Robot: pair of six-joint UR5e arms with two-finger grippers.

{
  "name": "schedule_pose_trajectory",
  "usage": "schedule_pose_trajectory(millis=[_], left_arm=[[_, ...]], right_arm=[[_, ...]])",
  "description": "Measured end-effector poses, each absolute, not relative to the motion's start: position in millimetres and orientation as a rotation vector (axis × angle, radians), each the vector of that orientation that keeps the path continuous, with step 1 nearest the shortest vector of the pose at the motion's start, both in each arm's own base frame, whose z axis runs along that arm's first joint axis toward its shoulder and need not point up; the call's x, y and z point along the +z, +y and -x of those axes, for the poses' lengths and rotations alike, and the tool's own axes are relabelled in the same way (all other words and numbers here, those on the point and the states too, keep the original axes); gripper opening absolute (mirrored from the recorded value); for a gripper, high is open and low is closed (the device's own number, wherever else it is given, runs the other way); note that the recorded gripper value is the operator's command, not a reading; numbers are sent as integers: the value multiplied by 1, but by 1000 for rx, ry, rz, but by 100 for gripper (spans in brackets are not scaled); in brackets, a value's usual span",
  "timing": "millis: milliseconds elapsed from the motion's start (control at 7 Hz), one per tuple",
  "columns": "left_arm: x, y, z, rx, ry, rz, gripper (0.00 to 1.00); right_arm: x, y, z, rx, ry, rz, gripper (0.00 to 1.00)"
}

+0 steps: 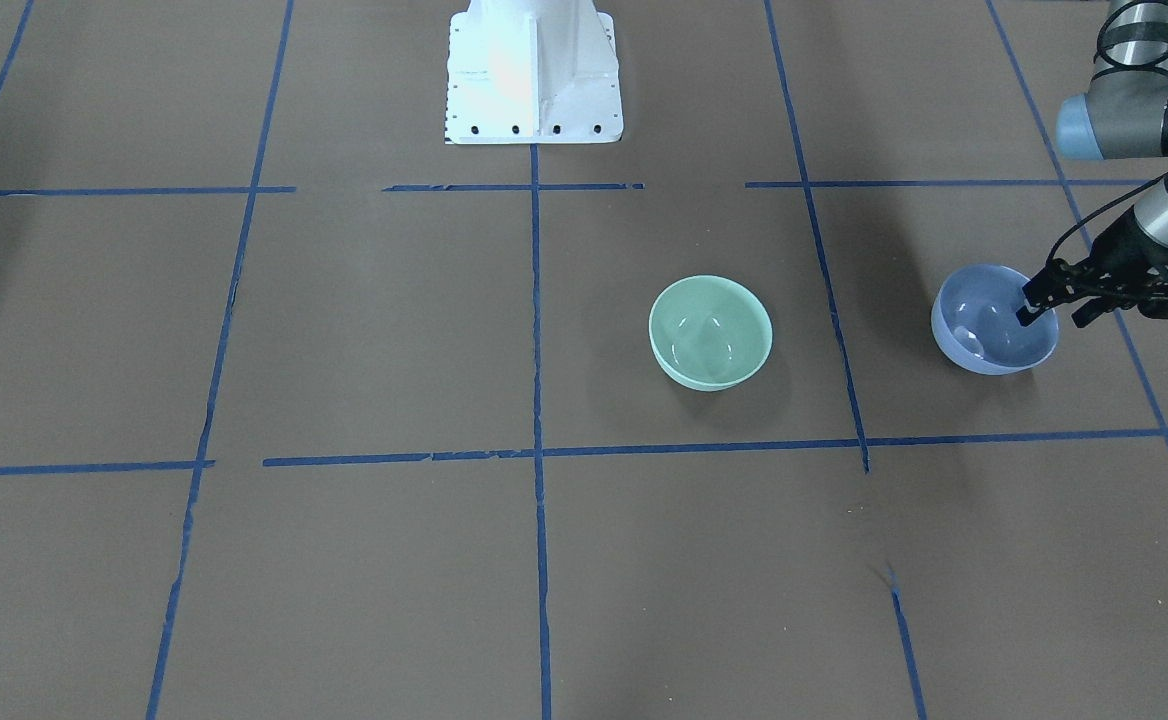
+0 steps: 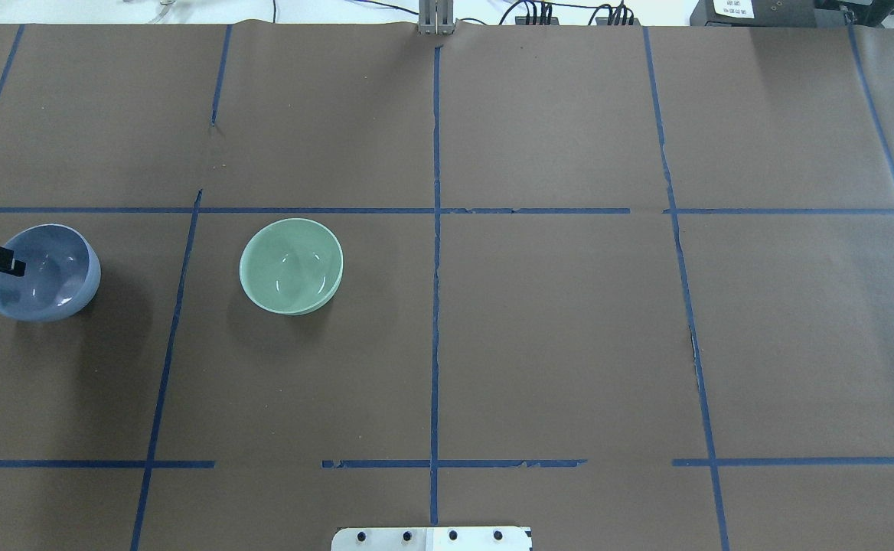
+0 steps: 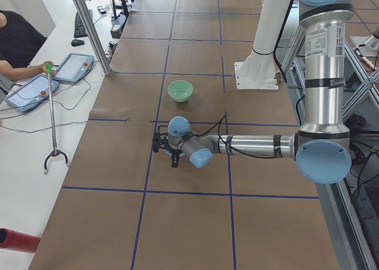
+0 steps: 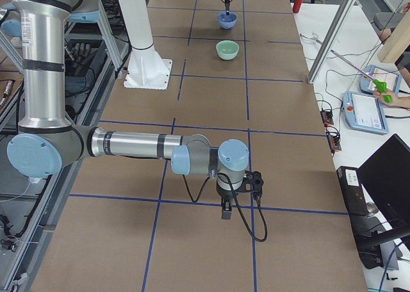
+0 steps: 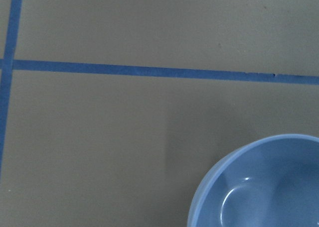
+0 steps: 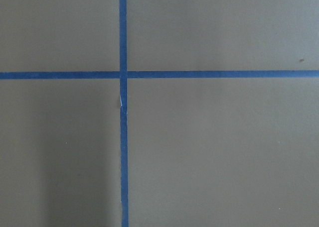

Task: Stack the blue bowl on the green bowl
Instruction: 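Move the left gripper down to the rim of the blue bowl, then close the left gripper on the blue bowl rim and lift it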

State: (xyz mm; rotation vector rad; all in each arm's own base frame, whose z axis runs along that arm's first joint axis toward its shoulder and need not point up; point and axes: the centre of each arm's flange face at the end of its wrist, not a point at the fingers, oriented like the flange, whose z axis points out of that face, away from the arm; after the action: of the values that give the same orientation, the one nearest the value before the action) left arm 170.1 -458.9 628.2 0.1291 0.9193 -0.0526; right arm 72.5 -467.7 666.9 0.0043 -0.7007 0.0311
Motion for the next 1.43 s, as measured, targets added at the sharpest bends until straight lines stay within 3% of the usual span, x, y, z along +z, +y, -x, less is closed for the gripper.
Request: schedule_pose_trajectory(millis=[286,429,857,1429], left_arm=[[628,-458,-173,-41,920,-129,10],[628,-458,-173,-35,922,-130,0],[616,-454,-170,-9,937,-147,0],[518,-429,-126,71,1032,-122,0]], right_arm=[[667,-468,-73,31,-700,-4,100],[667,-468,-73,31,-700,-4,100],[667,-468,-73,31,-700,-5,100],[667,-468,-73,31,-701,-5,100]])
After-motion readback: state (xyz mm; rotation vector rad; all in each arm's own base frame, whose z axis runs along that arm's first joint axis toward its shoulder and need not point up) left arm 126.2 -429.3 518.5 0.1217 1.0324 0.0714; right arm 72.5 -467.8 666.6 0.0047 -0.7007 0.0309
